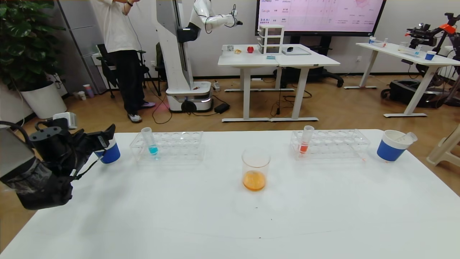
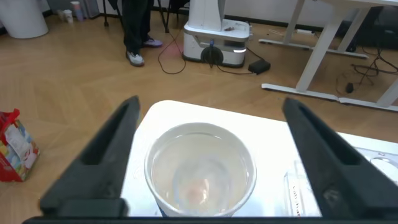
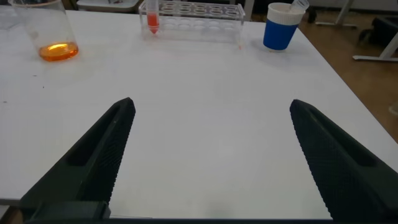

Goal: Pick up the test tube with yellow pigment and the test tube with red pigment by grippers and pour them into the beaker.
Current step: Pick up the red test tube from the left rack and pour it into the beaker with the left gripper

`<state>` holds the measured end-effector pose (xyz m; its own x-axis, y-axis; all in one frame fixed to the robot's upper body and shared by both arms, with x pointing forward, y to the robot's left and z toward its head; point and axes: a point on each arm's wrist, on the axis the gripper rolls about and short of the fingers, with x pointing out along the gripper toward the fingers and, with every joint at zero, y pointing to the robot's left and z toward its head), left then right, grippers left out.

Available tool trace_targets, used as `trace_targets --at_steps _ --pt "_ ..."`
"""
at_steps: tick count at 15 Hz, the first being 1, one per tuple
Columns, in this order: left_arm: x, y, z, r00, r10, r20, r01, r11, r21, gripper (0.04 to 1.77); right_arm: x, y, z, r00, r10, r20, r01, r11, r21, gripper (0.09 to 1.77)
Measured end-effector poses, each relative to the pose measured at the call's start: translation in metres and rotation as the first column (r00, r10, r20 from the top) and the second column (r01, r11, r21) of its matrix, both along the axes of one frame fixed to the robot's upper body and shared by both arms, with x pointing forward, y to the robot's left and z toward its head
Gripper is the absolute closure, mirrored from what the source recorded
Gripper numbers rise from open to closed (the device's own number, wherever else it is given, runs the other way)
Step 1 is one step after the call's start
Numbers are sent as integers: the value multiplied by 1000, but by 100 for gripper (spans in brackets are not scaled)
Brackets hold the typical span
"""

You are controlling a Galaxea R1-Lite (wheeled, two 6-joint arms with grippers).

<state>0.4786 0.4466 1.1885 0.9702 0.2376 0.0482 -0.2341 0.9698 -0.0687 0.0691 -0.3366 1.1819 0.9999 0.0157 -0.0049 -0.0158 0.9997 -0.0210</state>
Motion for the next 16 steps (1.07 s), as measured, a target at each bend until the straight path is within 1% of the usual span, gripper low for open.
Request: trace_targets --at_steps 1,4,6,8,10,13,14,16 --pt "0 0 -1 1000 0 -3 0 1000 -1 6 0 0 0 1000 0 0 0 1000 0 12" --pt "0 0 1 1000 0 2 0 1000 2 6 0 0 0 1000 0 0 0 1000 0 12" --pt "1 -2 9 1000 -6 22 6 1000 7 6 0 0 0 1000 0 0 0 1000 0 12" --pt "2 -12 22 999 -30 36 30 999 12 6 0 0 0 1000 0 0 0 1000 0 12" --pt "5 -32 38 997 -76 28 76 997 8 6 0 0 0 1000 0 0 0 1000 0 12" --pt "10 -74 71 984 -170 56 170 985 15 6 0 0 0 1000 0 0 0 1000 0 12" --pt "11 -88 78 981 -183 67 182 983 16 6 0 0 0 1000 0 0 0 1000 0 12" --pt "11 -112 90 978 -190 91 189 982 16 6 0 0 0 1000 0 0 0 1000 0 12"
